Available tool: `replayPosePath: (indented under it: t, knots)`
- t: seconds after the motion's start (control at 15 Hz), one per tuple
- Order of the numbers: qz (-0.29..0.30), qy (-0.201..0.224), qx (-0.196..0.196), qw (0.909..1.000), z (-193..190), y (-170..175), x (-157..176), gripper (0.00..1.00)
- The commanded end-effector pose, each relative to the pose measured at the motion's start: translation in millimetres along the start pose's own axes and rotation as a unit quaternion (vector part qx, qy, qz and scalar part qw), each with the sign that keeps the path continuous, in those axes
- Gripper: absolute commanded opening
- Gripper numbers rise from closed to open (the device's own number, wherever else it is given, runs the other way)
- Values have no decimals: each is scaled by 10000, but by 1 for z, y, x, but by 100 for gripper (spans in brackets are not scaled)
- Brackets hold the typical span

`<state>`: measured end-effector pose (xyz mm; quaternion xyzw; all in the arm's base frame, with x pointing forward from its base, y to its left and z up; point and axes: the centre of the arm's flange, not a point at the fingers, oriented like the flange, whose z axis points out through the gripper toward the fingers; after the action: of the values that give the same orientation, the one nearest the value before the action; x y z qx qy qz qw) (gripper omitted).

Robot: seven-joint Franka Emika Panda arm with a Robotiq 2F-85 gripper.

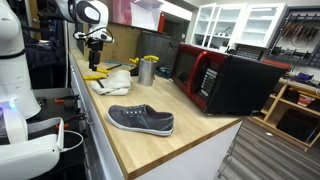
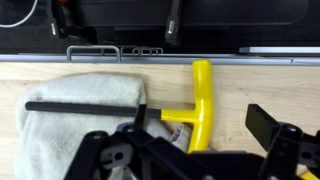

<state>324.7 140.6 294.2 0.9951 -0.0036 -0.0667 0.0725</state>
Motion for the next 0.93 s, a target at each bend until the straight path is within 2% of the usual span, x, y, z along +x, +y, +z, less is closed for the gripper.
replayPosePath:
  t: [0.0, 0.47, 0.87]
  knots:
    - [71, 11, -89, 9999, 20, 18, 2, 100]
    - [71, 5, 4, 10000, 39, 15, 28, 100]
    - [146, 135, 144, 9997, 35, 17, 40, 100]
